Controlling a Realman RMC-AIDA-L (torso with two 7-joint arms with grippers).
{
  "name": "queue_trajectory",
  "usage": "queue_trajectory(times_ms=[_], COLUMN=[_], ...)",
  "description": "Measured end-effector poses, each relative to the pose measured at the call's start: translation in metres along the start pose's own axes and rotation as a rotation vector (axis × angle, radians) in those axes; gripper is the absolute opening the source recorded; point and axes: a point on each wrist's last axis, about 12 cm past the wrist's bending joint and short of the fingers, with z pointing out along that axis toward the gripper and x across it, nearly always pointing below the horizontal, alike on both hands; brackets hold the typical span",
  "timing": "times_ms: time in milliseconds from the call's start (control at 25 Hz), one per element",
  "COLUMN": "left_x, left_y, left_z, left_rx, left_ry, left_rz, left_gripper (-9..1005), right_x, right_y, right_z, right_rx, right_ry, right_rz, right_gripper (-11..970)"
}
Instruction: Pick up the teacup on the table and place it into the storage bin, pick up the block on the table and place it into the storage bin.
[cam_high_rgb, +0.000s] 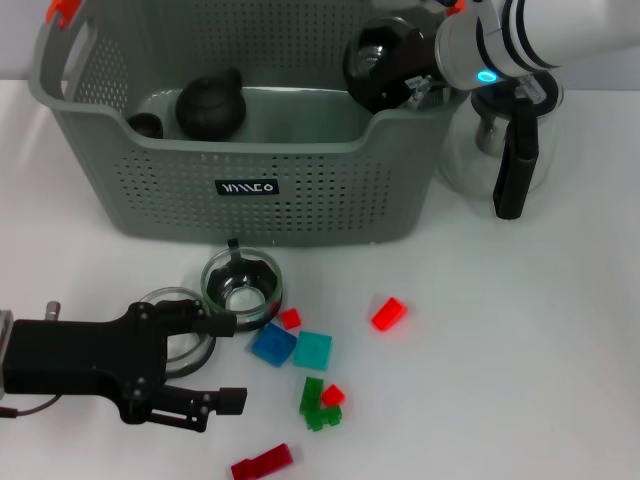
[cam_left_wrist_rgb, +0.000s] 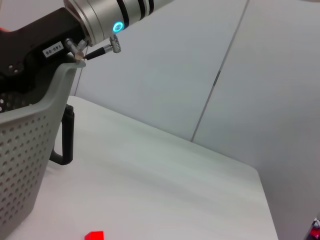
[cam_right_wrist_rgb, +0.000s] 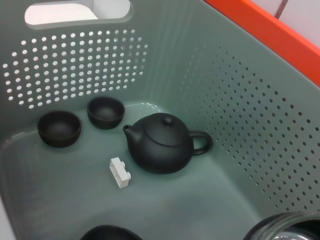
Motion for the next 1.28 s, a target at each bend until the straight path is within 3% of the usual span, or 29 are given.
queue_trajectory(times_ms=[360, 760, 880, 1080, 1280], left_x=[0.000, -0.001, -0.001, -0.001, -0.003], left_y=[0.000, 0.000, 0.001, 0.002, 0.002], left_z=[0.000, 0.000, -0.003, -0.013, -0.026], left_rx=[0.000, -0.002, -0.012, -0.046, -0.074], left_ry=[0.000, 0.002, -0.005, -0.024, -0.047], left_rz=[0.000, 0.000, -0.003, -0.011, -0.032], left_gripper=[842, 840, 839, 838, 837], right_x=[-0.002, -0.010, -0.018, -0.038, -0.045], right_y=[0.000, -0.005, -0.008, -0.008, 0.004], right_z=[-0.001, -0.006, -0.014, -0.035, -0.064], right_rx=[0.001, 0.018, 0.033, -0.010, -0.170], right_ry=[-0.004, -0.036, -0.075, -0.176, -0.281], right_rz=[-0.002, -0.005, -0.002, 0.019, 0.037], right_gripper=[64, 478, 731, 751, 770])
